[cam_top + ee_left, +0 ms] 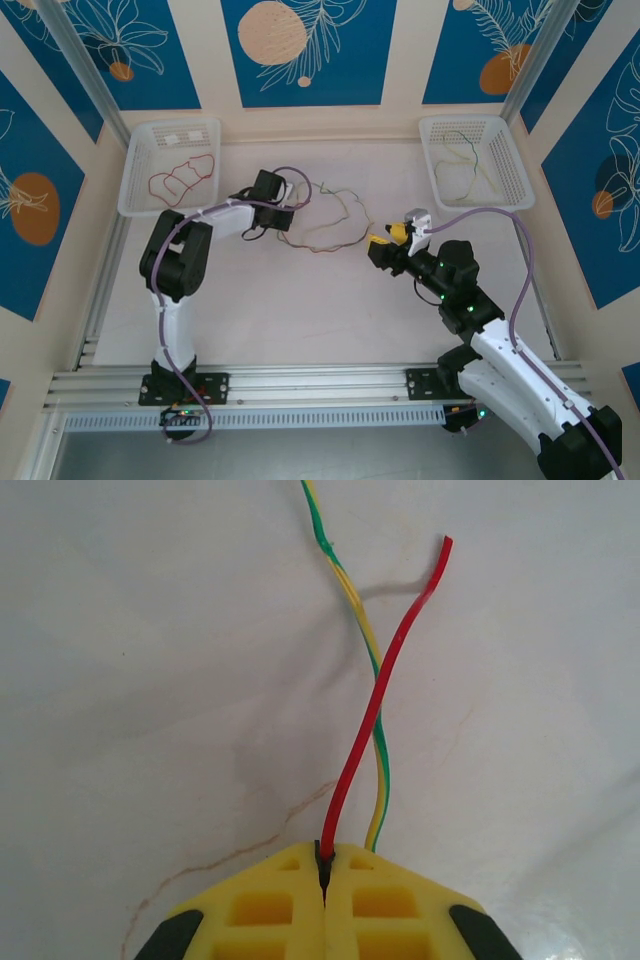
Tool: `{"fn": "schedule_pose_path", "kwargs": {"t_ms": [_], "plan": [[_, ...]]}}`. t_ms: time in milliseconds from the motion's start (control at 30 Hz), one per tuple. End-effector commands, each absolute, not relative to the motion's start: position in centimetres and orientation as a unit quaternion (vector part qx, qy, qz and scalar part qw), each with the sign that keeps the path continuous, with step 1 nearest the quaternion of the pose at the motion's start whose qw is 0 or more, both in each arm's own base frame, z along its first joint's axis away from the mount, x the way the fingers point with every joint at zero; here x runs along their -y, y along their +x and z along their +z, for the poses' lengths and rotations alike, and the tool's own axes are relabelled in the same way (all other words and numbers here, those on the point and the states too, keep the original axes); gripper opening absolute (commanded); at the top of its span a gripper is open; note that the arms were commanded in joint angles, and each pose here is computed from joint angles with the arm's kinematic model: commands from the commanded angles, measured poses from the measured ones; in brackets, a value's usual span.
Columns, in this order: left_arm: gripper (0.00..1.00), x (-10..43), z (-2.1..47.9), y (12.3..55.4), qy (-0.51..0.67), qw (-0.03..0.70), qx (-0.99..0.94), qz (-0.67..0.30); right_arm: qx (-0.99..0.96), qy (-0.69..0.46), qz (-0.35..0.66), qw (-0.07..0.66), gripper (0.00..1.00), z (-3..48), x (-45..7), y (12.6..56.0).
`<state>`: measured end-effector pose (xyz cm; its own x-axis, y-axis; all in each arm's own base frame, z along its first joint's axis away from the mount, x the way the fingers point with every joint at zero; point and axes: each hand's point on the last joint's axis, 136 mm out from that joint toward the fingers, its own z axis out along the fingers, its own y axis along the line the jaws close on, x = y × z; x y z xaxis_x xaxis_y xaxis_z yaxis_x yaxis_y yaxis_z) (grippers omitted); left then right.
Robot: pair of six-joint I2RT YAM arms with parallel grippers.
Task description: Untangle the cables
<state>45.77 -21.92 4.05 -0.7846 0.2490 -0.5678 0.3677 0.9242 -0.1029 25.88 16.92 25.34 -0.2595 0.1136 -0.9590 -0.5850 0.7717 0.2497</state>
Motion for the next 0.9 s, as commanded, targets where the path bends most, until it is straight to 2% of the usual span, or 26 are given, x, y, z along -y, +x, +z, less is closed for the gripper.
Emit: {"fn": "schedule_pose_path", "kwargs": {"t_ms": [0,267,500,600,633,767,867], "plan": [[0.0,22.5,8.4,45.7,0.17,0.337,-0.918,-0.124,-0.731,-0.164,0.291,0.596,0.61,25.8,-16.9,25.9],[0.0,23.8,14.2,43.0,0.183,0.401,-0.877,-0.191,-0.717,-0.181,0.299,0.603,0.61,26.9,-17.7,26.2],[0.0,26.1,21.0,38.6,0.249,0.47,-0.799,-0.282,-0.679,-0.293,0.278,0.613,0.63,28.3,-19.7,25.7],[0.0,26.5,23.6,36.4,0.282,0.493,-0.761,-0.315,-0.666,-0.323,0.261,0.62,0.67,28.8,-20.2,26.4],[0.0,26.6,24.4,35.7,0.29,0.502,-0.749,-0.323,-0.664,-0.328,0.261,0.619,0.71,29.0,-20.4,26.9],[0.0,25.6,26.6,35.0,0.269,0.528,-0.739,-0.32,-0.695,-0.314,0.284,0.581,0.74,29.5,-21.2,29.8],[0.0,25.6,28.4,34.2,0.263,0.54,-0.721,-0.345,-0.673,-0.344,0.337,0.561,0.75,29.6,-23.5,29.4]]}}
